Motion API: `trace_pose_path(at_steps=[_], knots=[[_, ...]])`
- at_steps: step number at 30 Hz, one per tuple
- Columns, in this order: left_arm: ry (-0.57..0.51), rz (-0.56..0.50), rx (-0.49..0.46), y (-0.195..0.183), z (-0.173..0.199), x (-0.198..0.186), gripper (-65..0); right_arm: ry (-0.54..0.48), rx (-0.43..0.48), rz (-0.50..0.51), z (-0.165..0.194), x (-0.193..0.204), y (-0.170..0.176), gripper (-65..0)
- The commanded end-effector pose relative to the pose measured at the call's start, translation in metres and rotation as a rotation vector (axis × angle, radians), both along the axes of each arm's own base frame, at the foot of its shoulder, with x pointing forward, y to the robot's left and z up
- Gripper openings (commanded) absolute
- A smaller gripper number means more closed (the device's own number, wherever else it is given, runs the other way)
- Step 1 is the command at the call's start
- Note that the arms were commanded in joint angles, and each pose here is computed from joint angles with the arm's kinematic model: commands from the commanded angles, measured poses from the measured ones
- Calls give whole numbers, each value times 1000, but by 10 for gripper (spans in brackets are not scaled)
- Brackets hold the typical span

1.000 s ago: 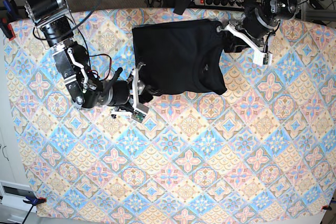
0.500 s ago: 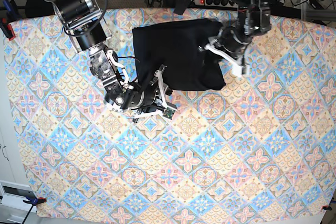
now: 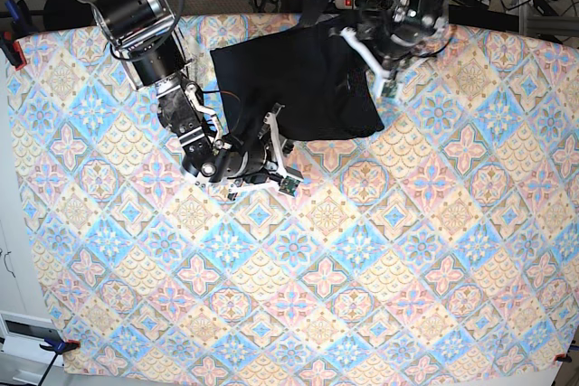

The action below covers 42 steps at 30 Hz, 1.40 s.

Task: Fold the T-shirt properly
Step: 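Fold the strip's other end with the left gripper onto the stack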

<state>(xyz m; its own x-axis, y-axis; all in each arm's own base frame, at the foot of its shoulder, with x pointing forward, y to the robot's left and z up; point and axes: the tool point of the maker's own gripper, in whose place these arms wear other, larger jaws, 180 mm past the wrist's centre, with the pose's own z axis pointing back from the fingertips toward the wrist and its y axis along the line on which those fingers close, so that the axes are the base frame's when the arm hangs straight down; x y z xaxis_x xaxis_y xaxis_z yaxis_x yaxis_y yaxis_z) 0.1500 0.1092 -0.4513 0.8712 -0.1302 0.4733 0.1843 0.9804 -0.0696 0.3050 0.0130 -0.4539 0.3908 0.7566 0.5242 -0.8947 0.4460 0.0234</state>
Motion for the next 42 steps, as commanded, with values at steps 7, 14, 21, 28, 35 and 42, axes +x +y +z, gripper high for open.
trace_pose_path(at_steps=[7,14,21,28,35,42], knots=[[-114,-44,-111,-28,50,-2,-533,-97,4,6,15,22,0,-587],[-58,-124,-283,-96,49,-18,-533,-167,-72,40,12,30,-9,-625],[96,-188,-237,-112,-8,-43,-533,-157,-135,42,4,42,-22,-625],[138,-203,-153,-89,-43,-23,-533,-133,-172,36,-5,37,-37,-625],[74,-221,-78,-62,-40,17,-533,-104,-260,20,-21,21,-89,-626],[64,-216,-14,-40,-50,51,-533,-111,-324,44,-21,-9,-117,-626]])
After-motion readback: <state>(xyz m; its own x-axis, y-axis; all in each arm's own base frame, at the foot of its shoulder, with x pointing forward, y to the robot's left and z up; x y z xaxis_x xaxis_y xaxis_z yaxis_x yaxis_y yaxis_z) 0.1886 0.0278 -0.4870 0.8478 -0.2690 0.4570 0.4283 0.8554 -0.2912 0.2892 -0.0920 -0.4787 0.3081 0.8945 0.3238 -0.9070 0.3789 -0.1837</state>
